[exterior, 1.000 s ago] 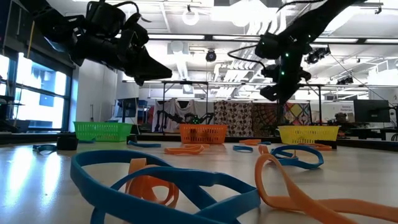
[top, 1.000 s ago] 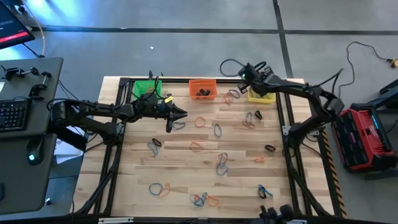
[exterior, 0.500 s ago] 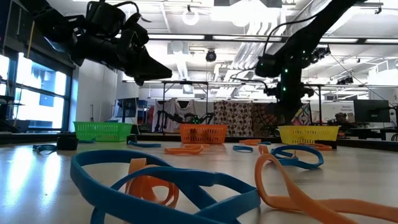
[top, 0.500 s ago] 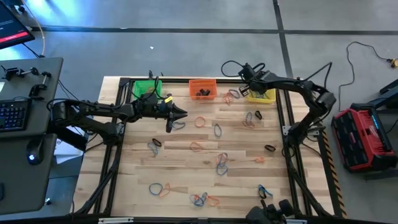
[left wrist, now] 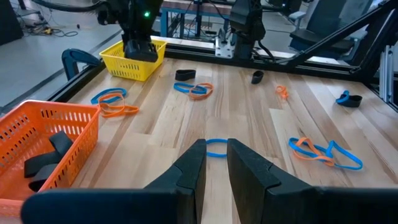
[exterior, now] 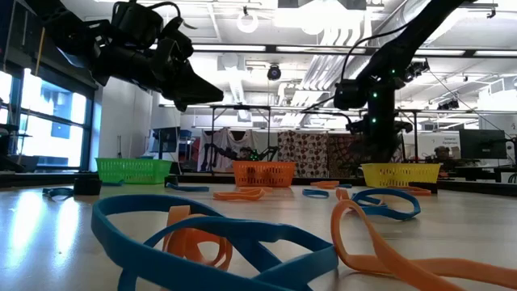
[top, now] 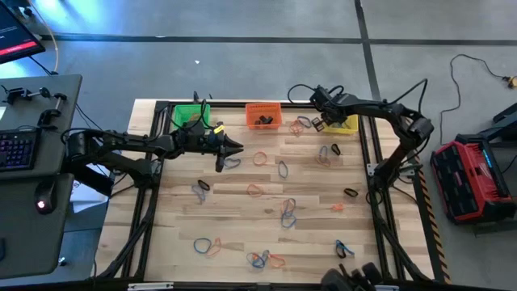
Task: Sort rubber bands into baskets
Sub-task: Put the blue rubber band into the yellow bin, then put the orange rubber band into the green bin
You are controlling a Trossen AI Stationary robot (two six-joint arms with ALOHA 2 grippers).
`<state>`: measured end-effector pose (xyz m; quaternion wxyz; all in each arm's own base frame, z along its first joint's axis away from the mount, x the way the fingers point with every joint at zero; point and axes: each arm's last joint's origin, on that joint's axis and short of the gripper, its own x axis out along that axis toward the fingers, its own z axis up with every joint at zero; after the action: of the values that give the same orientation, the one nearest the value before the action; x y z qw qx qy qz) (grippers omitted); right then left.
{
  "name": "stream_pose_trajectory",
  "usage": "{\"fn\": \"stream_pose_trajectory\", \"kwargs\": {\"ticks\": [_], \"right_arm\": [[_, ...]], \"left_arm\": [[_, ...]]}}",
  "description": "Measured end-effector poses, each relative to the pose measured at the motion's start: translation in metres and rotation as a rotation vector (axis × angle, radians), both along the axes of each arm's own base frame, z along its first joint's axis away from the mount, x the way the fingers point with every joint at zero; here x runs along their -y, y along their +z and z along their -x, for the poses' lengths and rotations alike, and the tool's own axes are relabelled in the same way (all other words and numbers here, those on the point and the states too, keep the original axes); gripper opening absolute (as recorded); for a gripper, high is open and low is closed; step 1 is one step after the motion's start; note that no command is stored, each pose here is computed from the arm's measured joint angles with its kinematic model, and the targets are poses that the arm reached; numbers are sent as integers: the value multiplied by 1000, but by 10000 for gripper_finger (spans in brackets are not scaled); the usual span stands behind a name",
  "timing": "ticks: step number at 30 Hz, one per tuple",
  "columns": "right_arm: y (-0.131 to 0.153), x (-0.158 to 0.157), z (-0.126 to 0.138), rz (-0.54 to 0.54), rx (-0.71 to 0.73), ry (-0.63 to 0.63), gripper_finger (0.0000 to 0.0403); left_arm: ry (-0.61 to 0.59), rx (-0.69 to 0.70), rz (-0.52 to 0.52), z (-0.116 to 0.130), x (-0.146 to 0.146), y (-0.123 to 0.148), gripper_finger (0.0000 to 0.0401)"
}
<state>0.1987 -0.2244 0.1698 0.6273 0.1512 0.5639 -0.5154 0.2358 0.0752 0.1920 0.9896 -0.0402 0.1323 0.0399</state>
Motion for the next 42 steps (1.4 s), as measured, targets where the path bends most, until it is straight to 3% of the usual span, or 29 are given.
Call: {"fn": "stream_pose_trajectory", "kwargs": {"ticks": [5, 9, 13, 19, 31, 42], "right_arm": [[12, -6, 4, 2, 12, 7, 137], [34, -18, 2, 42, 64, 70, 157], [56, -38, -8, 90, 154, 164, 122], [73, -70, -34, 166, 262, 329, 11], [84, -131, -82, 261, 478, 588, 2], [31, -159, -79, 254, 758, 700, 0]], "left_arm": [[0, 0, 0, 0, 0, 0, 58], [-3, 0, 0, 0, 1, 0, 58], [-27, -12, -13, -1, 5, -1, 49], [-64, -43, -5, -3, 14, -4, 13], [-54, -157, -15, -2, 25, -14, 0], [-40, -160, 18, -2, 25, -15, 0]]}}
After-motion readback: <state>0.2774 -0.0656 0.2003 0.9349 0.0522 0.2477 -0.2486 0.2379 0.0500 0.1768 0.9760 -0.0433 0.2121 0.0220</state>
